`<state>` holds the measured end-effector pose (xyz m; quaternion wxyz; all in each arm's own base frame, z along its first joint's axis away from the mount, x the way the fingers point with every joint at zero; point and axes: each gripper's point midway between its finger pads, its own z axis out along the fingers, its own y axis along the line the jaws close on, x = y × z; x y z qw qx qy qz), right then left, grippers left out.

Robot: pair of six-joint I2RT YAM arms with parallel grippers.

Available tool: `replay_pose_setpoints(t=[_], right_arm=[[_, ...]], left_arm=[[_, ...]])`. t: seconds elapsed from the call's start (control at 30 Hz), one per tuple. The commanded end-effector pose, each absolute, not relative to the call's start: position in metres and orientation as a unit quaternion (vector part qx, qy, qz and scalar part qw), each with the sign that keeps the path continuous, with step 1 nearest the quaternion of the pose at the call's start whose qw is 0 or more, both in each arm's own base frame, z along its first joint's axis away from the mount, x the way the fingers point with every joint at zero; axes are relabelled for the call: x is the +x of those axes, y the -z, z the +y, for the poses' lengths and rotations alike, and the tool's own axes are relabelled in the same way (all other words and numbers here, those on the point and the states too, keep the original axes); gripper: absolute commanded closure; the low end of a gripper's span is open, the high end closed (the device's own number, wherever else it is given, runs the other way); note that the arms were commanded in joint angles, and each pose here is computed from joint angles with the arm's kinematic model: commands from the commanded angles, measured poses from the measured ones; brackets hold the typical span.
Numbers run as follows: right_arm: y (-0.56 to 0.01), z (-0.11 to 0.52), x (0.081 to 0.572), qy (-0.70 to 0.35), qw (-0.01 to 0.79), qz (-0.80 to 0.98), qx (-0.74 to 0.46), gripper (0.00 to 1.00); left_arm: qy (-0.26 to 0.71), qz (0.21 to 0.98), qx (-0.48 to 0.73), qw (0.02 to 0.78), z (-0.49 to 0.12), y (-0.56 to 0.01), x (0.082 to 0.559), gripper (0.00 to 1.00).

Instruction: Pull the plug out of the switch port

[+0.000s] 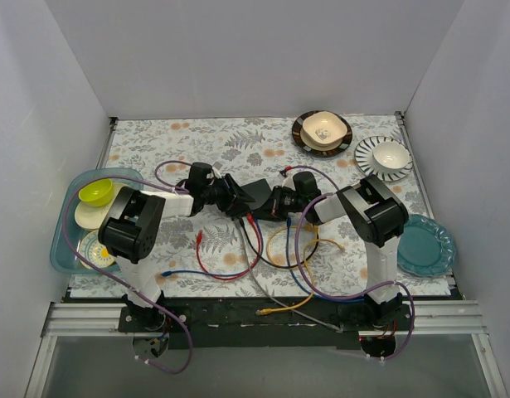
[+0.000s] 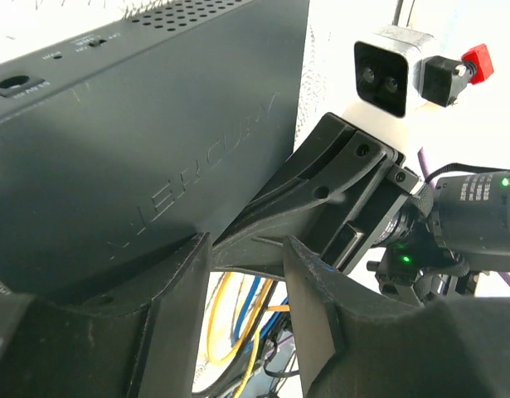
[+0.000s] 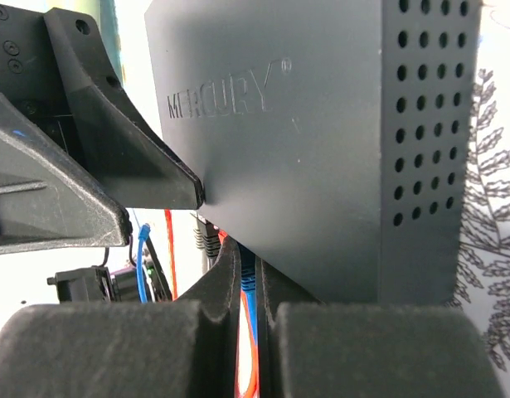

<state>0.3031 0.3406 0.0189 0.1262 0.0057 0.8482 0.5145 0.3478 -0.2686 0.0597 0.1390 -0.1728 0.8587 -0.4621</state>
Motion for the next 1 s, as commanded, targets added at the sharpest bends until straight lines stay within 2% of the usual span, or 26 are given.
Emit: replay_pose_setpoints(t=[0.0, 0.4, 0.63, 0.97], right_arm=[[0.06, 0.296, 0.243, -0.405, 0.017, 0.913, 0.042, 0.99], [0.067, 0.288, 0.233, -0.396, 0.011, 0.918, 0.031, 0.99], [0.07, 0.282, 0.227, -0.383, 0.0, 0.924, 0.024, 0.99], [0.079, 0.263, 0.204, -0.353, -0.015, 0.935, 0.028, 0.99]], left_arm=[[0.433, 0.873, -0.185, 0.125, -0.258, -0.042, 0.329, 0.59], [0.47, 0.86, -0.167, 0.106, -0.265, -0.051, 0.306, 0.59], [0.406, 0.888, -0.199, 0.082, -0.255, -0.016, 0.307, 0.59], [0.36, 0.904, -0.219, 0.079, -0.245, 0.006, 0.309, 0.59]])
